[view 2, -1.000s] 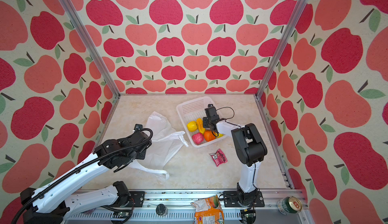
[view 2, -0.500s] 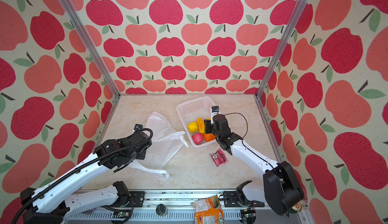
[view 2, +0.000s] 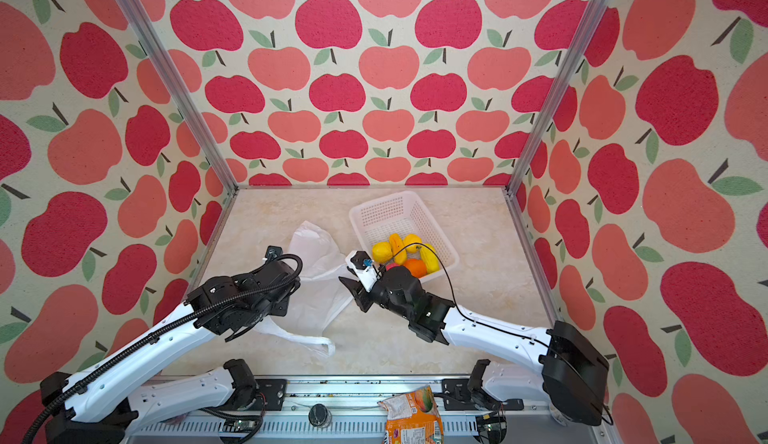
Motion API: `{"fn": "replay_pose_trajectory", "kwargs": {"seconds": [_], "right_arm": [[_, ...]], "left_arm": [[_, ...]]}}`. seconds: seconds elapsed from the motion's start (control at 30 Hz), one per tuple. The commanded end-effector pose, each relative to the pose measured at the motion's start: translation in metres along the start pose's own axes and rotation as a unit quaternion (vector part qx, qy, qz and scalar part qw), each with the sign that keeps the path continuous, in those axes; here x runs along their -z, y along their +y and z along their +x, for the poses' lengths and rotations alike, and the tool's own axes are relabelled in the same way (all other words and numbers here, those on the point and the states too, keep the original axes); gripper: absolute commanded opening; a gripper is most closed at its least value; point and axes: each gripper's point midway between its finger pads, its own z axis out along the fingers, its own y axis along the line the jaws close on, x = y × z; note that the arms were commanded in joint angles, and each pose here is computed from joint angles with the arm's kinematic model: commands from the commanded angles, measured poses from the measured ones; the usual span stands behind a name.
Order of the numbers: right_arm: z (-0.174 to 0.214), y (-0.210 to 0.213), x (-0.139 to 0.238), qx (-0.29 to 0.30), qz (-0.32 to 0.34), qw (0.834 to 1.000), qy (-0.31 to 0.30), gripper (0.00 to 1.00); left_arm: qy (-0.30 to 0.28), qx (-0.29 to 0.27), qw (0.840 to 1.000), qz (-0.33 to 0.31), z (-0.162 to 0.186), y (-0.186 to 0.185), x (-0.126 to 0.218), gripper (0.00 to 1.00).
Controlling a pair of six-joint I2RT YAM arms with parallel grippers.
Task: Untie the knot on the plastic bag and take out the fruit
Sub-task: 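Move the open right gripper back into the bag opening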
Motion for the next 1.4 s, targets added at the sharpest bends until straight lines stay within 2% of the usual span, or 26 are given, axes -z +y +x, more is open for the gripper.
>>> {"fn": "replay_pose_trajectory", "kwargs": {"seconds": [0.0,0.1,0.2,0.3,0.6,0.7,0.87,1.0,1.2,1.3,1.37], "right_arm": [[0.011,0.026,-0.009,0.038,-0.044,0.998,-0.001,0.35],[0.023,0.040,-0.016,0.045,-0.065,0.997,0.014,0.35],[0.028,0.073,-0.016,0.071,-0.100,0.992,0.007,0.35],[0.034,0.087,-0.019,0.086,-0.109,0.990,0.001,0.36],[0.075,0.108,-0.066,0.010,-0.144,0.989,0.033,0.37],[0.080,0.118,-0.084,-0.019,-0.160,0.986,0.041,0.39],[0.094,0.146,-0.112,-0.045,-0.183,0.980,0.065,0.44],[0.113,0.157,-0.129,-0.063,-0.177,0.977,0.103,0.46],[0.136,0.170,-0.150,-0.033,-0.143,0.978,0.149,0.59],[0.148,0.179,-0.161,-0.007,-0.115,0.977,0.177,0.76],[0.154,0.179,-0.166,-0.003,-0.100,0.977,0.190,0.82]], "left_arm": [[-0.007,0.002,1.000,-0.010,-0.002,0.006,0.004,0.00],[-0.008,0.002,1.000,-0.011,-0.002,0.007,0.005,0.00],[-0.008,0.002,1.000,-0.012,-0.002,0.007,0.004,0.00],[-0.007,0.002,1.000,-0.012,-0.002,0.007,0.004,0.00],[-0.009,0.014,1.000,-0.004,-0.004,0.008,0.005,0.00],[-0.019,0.059,0.998,-0.026,-0.012,0.020,0.005,0.00],[-0.072,0.099,0.989,0.083,-0.027,-0.020,-0.008,0.00],[-0.093,0.142,0.985,0.036,-0.017,0.009,-0.016,0.00],[-0.127,0.206,0.970,-0.025,0.010,0.059,-0.023,0.00],[-0.145,0.234,0.961,-0.019,0.013,0.069,-0.020,0.00],[-0.155,0.246,0.957,-0.020,0.015,0.075,-0.016,0.00]]}}
